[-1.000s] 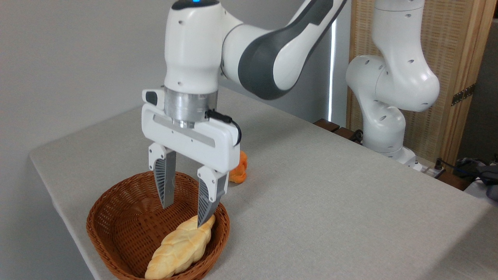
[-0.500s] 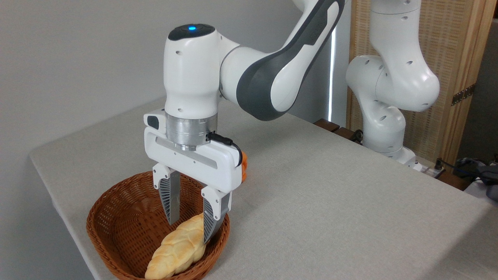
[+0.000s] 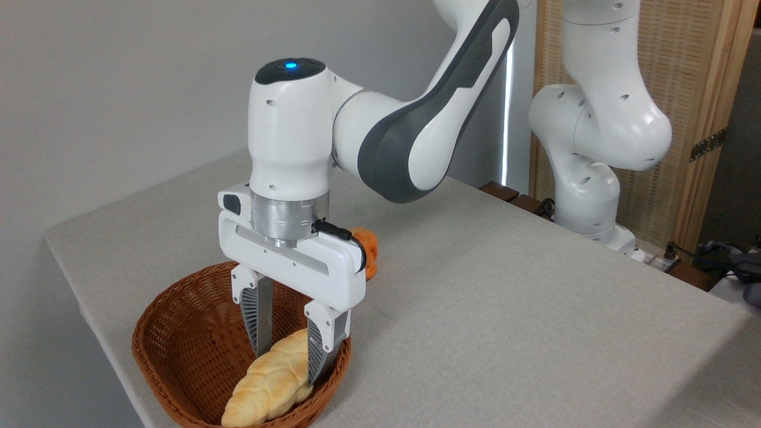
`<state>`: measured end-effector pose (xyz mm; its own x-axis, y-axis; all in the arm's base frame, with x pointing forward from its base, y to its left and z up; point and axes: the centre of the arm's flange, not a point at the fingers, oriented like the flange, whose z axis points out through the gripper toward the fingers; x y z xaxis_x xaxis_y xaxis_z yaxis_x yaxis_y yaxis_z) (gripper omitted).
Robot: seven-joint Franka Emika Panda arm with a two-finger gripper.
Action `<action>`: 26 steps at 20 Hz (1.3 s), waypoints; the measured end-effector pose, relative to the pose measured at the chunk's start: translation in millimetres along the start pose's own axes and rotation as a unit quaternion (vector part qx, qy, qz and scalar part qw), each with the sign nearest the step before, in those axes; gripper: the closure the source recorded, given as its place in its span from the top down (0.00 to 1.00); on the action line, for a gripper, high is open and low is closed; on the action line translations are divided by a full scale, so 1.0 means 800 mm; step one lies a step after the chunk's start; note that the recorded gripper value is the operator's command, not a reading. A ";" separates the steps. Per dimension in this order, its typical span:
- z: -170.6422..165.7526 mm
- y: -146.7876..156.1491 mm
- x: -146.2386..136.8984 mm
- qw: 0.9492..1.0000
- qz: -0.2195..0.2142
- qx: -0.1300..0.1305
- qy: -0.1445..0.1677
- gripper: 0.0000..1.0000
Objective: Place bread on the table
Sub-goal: 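Lower the open gripper into the basket over the bread roll, then close the gripper on the middle of the bread roll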
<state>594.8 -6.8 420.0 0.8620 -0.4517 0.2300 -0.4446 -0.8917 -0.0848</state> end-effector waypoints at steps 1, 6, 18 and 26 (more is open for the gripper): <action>0.003 0.000 0.000 1.000 0.000 0.000 0.000 0.99; 0.006 0.000 0.000 1.000 0.006 0.003 -0.003 0.45; 0.005 0.000 0.001 1.000 0.008 0.004 -0.003 0.32; 0.005 0.000 0.001 1.000 0.008 0.004 -0.002 0.30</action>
<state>596.4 -6.9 416.7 0.8564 -0.4652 0.2240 -0.4555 -0.8850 -0.0965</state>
